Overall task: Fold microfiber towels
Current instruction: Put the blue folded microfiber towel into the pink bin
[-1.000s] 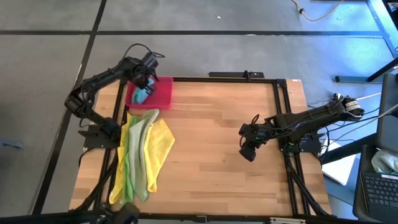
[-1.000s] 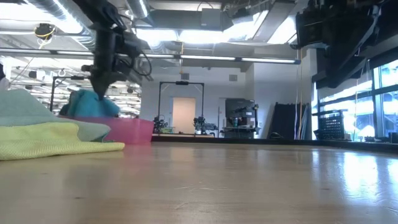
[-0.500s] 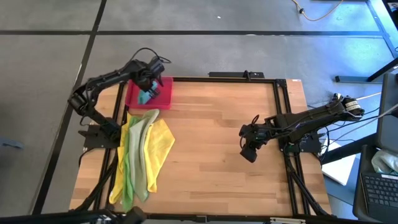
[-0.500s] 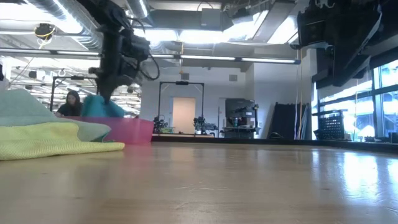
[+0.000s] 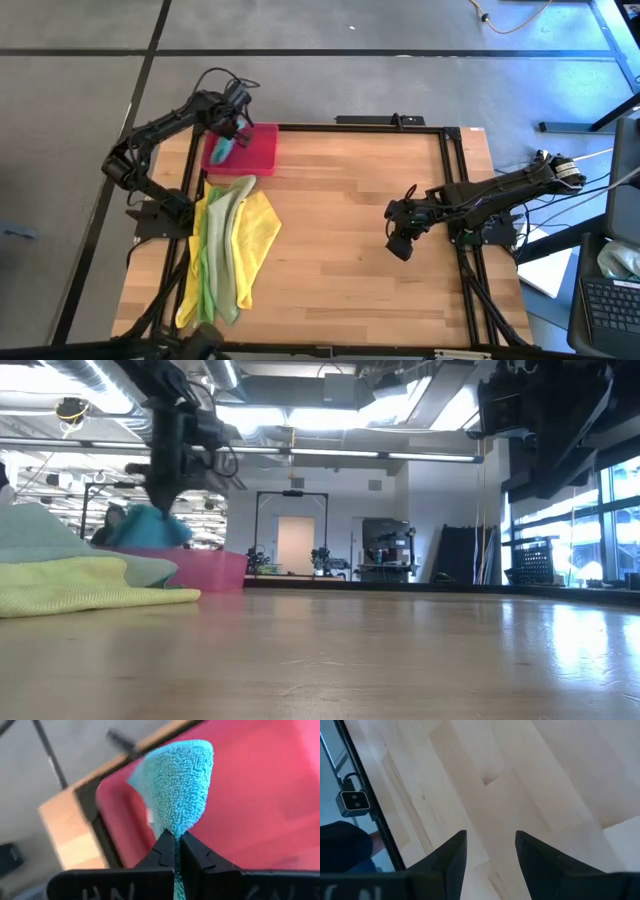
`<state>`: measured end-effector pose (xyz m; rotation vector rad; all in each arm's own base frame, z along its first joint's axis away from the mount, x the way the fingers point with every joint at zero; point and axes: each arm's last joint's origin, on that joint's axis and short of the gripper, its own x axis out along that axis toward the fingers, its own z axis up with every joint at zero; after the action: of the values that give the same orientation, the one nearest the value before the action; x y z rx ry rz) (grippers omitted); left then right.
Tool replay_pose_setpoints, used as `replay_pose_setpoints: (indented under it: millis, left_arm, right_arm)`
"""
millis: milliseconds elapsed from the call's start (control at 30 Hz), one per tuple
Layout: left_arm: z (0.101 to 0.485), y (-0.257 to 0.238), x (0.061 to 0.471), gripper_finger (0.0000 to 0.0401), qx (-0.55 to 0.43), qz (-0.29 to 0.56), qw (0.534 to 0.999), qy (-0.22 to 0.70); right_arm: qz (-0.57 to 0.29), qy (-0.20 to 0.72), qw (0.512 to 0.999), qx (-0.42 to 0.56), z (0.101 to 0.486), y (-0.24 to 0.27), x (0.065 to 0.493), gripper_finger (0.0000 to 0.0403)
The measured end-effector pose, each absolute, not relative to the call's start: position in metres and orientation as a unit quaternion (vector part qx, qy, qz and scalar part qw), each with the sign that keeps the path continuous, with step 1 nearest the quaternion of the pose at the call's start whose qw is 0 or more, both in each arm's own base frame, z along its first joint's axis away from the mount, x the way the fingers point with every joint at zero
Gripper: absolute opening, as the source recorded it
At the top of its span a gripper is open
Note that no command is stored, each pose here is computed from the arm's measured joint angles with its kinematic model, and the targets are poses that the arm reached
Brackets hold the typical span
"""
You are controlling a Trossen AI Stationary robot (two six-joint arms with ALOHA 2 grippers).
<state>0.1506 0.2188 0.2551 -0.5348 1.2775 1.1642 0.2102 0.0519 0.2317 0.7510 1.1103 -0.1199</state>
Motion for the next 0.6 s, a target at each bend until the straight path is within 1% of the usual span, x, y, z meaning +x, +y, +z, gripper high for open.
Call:
replay_pose_setpoints:
  millis: [167,333,400,500,600]
  left_arm:
    - [0.229,0.216,0.173,0.0000,-0.239,0.472,0.623,0.576]
    - [0.210,0.215,0.193,0.0000,-0.240,0.441,0.643,0.578]
    - [0.210,0.214,0.199,0.0000,-0.250,0.429,0.659,0.564]
    - [0.214,0.215,0.209,0.0000,-0.270,0.413,0.700,0.517]
    - [0.218,0.213,0.216,0.0000,-0.273,0.412,0.717,0.492]
  right_arm:
    - [-0.023,0.531,0.760,0.374,0.233,0.055,0.209,0.0172]
    - [0.003,0.545,0.745,0.384,0.234,0.056,0.207,0.0172]
    - [0.005,0.548,0.743,0.384,0.233,0.056,0.206,0.0172]
    - [0.006,0.549,0.743,0.381,0.233,0.056,0.206,0.0172]
    - [0.007,0.549,0.746,0.378,0.233,0.056,0.206,0.0172]
